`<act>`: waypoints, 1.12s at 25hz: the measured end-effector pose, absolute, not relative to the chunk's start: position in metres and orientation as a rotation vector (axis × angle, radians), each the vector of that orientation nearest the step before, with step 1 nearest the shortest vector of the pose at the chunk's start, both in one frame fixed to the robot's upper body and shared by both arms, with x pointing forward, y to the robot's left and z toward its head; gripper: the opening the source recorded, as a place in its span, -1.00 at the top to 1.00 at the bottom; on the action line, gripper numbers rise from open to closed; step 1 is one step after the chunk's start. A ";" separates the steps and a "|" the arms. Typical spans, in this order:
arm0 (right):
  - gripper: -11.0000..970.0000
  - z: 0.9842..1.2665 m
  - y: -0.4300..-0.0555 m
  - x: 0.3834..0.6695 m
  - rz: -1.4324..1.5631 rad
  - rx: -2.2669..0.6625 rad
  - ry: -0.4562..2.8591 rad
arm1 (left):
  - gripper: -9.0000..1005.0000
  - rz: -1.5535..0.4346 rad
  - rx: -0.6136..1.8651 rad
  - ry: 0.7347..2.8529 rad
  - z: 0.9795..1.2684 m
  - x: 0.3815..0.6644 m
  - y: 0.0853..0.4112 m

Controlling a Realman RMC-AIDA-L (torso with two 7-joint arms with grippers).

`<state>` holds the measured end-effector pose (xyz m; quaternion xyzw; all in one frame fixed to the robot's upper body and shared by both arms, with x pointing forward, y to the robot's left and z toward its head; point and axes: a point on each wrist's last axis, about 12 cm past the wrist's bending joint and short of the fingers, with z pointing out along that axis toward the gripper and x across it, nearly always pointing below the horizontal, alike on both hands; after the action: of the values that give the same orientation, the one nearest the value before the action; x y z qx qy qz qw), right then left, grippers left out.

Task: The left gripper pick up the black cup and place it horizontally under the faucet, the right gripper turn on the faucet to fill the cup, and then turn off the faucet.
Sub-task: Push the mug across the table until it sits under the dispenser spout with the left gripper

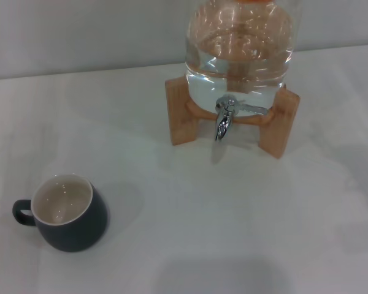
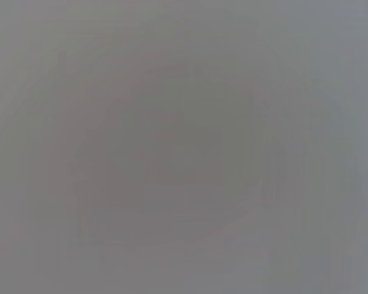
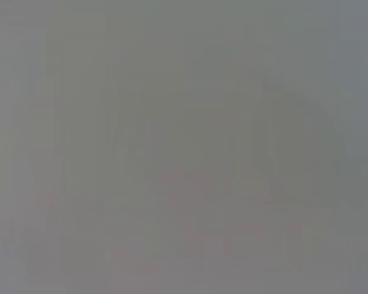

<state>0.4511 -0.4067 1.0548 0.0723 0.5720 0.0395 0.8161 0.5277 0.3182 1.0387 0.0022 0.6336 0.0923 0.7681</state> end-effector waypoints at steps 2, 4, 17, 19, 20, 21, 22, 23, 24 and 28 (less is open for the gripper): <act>-0.79 1.055 -0.407 0.451 0.084 0.154 1.219 | -0.76 0.200 0.004 1.375 1.039 0.528 0.318; -0.79 1.055 -0.407 0.451 0.085 0.153 1.218 | -0.76 0.200 0.004 1.375 1.039 0.528 0.318; -0.79 1.054 -0.407 0.451 0.085 0.155 1.221 | -0.76 0.197 0.004 1.376 1.039 0.528 0.317; -0.79 1.054 -0.406 0.451 0.085 0.155 1.221 | -0.76 0.194 0.003 1.376 1.038 0.528 0.317; -0.79 1.054 -0.406 0.451 0.085 0.155 1.222 | -0.76 0.191 0.000 1.377 1.038 0.527 0.316; -0.79 1.055 -0.406 0.451 0.086 0.154 1.222 | -0.76 0.189 -0.001 1.378 1.038 0.527 0.316; -0.79 1.055 -0.406 0.451 0.086 0.154 1.222 | -0.76 0.188 -0.002 1.379 1.037 0.526 0.316; -0.79 1.054 -0.406 0.452 0.086 0.154 1.222 | -0.76 0.186 -0.002 1.381 1.036 0.525 0.315; -0.79 1.054 -0.406 0.452 0.087 0.153 1.224 | -0.76 0.180 0.001 1.382 1.036 0.523 0.314; -0.79 1.054 -0.406 0.452 0.092 0.147 1.226 | -0.76 0.167 0.011 1.392 1.032 0.517 0.310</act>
<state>0.4521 -0.4056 1.0544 0.0688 0.5745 0.0431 0.8145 0.5167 0.3100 1.0316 0.0052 0.6405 0.0766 0.7641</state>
